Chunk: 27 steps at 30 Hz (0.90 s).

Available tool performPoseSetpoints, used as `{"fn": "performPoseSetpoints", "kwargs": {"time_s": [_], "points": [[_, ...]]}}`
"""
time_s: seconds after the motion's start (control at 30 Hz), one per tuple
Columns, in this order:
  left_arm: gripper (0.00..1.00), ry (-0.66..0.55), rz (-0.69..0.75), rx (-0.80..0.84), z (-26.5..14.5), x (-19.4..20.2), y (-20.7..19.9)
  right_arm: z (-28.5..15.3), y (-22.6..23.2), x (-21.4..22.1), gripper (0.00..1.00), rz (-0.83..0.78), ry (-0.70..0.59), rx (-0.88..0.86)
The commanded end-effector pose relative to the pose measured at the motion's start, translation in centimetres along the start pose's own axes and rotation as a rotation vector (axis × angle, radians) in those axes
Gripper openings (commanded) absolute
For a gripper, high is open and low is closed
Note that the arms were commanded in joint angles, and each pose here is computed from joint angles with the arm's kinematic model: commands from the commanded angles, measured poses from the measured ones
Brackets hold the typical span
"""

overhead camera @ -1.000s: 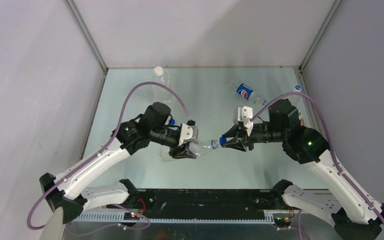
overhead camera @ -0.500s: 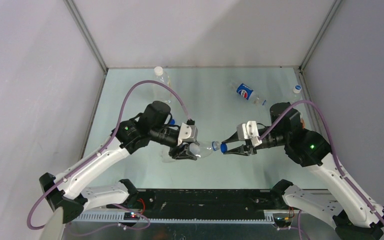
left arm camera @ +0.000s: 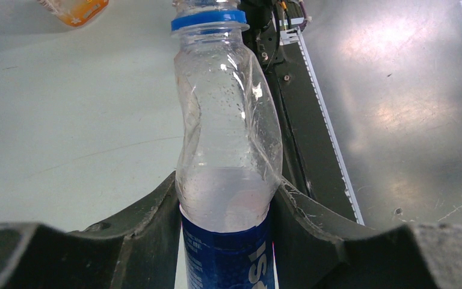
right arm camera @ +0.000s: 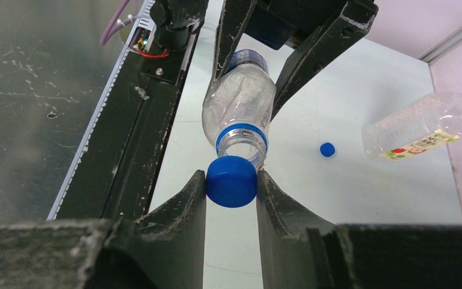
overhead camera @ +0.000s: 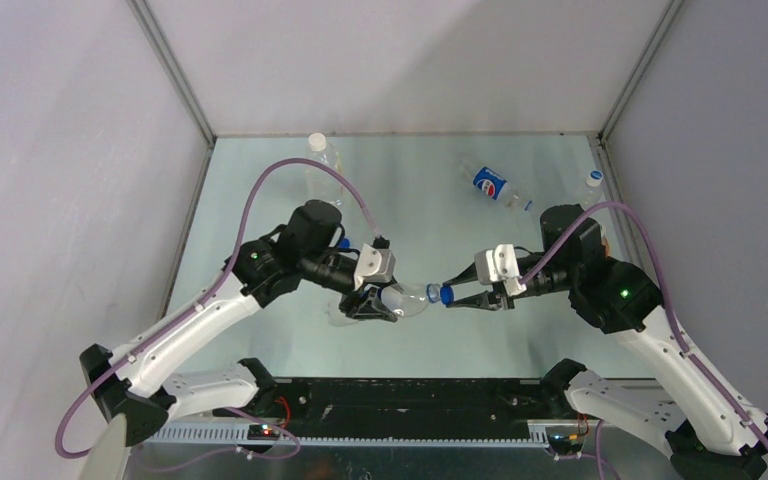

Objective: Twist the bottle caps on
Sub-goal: Screw the bottle cap onto the plastic bottle.

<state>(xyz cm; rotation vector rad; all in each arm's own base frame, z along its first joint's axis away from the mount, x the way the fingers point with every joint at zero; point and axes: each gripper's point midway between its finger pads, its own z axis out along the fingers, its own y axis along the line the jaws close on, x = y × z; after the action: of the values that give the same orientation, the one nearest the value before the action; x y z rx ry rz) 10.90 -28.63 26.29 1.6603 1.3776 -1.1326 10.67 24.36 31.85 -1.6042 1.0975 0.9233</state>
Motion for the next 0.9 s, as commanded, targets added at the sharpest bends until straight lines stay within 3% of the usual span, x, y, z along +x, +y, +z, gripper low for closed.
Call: {"fn": "performPoseSetpoints", "kwargs": {"time_s": [0.0, 0.87], "points": [[0.0, -0.051, 0.041, 0.029, -0.3, -2.2, -0.1, 0.0, -0.7, -1.1, 0.0, -0.063, -0.032, 0.019], [0.0, -0.035, 0.062, 0.121, -0.2, -2.4, -1.2, 0.8, 0.2, -0.8, 0.0, -0.059, -0.04, -0.047]]}}
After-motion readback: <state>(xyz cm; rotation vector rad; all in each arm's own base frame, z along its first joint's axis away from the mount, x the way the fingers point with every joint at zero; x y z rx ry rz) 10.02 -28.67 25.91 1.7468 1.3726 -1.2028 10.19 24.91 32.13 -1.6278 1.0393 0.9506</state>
